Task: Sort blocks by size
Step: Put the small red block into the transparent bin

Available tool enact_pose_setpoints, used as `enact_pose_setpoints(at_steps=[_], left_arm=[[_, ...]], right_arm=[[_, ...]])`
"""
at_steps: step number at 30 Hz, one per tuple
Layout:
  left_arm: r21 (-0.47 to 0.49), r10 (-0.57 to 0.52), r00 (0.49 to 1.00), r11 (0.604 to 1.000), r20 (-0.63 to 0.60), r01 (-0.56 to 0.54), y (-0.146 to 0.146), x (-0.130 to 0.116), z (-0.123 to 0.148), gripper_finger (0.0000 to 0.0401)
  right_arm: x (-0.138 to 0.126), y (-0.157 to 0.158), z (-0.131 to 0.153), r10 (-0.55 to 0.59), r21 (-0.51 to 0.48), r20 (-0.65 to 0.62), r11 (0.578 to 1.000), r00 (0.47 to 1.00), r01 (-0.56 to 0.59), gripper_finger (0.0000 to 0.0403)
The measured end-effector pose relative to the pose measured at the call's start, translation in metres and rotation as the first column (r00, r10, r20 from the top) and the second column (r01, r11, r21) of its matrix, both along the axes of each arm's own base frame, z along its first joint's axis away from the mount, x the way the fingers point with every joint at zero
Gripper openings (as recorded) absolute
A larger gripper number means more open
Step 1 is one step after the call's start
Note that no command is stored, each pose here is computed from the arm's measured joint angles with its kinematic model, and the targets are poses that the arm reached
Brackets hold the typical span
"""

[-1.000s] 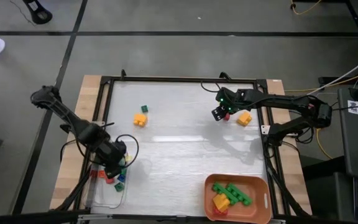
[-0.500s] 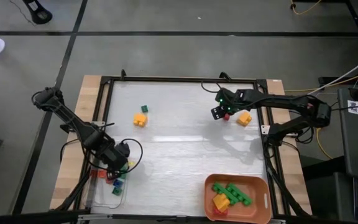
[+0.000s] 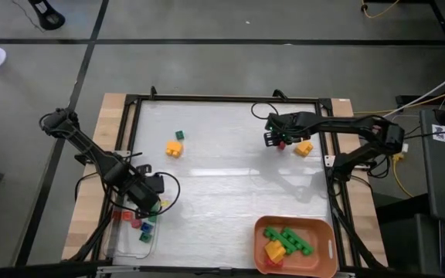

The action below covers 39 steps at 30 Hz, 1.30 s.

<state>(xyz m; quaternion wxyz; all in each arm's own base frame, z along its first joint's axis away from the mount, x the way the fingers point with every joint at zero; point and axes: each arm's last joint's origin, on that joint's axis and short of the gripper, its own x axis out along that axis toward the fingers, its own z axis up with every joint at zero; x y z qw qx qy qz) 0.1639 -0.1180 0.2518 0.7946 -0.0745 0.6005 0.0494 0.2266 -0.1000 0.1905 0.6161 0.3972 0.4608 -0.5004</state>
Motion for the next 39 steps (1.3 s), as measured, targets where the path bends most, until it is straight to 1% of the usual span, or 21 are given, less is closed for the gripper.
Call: enact_pose_setpoints(at_steps=[4,6,9,12,24,28,32,35,39], left_arm=[[0.042,-0.019,1.0,0.999,0.025,0.018,0.001,0.001,0.0,0.0168],[0.059,-0.017,0.999,0.998,0.039,0.015,0.001,0.001,0.0,0.0168],[0.08,-0.01,0.998,0.997,0.066,0.005,0.002,0.002,0.001,0.0168],[0.078,-0.006,0.996,0.997,0.091,-0.001,0.001,0.004,0.001,0.0168],[0.081,-0.005,0.996,0.997,0.094,-0.003,0.001,0.004,0.002,0.0169],[0.068,-0.002,0.994,0.998,0.11,-0.006,0.0,0.006,0.002,0.0169],[0.068,-0.001,0.994,0.998,0.11,-0.006,0.0,0.006,0.002,0.0169],[0.068,-0.001,0.994,0.998,0.111,-0.007,0.0,0.006,0.002,0.0169],[0.039,0.028,0.989,0.999,0.147,-0.034,-0.002,0.009,0.003,0.0169]], right_arm=[[0.001,0.0,-0.003,-0.041,0.007,-0.009,0.999,0.999,0.041,0.0239],[0.001,0.0,-0.007,-0.058,0.027,-0.017,0.998,0.998,0.058,0.0239],[0.003,-0.001,-0.013,-0.059,0.038,-0.04,0.997,0.997,0.061,0.0239],[0.006,-0.002,-0.018,-0.059,0.041,-0.051,0.997,0.997,0.061,0.0239],[0.009,-0.004,-0.035,-0.067,0.067,-0.124,0.995,0.99,0.076,0.0237],[0.011,-0.004,-0.039,-0.064,0.07,-0.134,0.995,0.989,0.074,0.0211],[0.012,-0.005,-0.041,-0.05,0.07,-0.134,0.996,0.99,0.06,0.0163],[0.014,-0.005,-0.041,-0.013,0.067,-0.127,0.998,0.992,0.022,0.0132],[0.015,-0.005,-0.041,0.039,0.09,-0.108,0.996,0.993,-0.029,0.0131]])
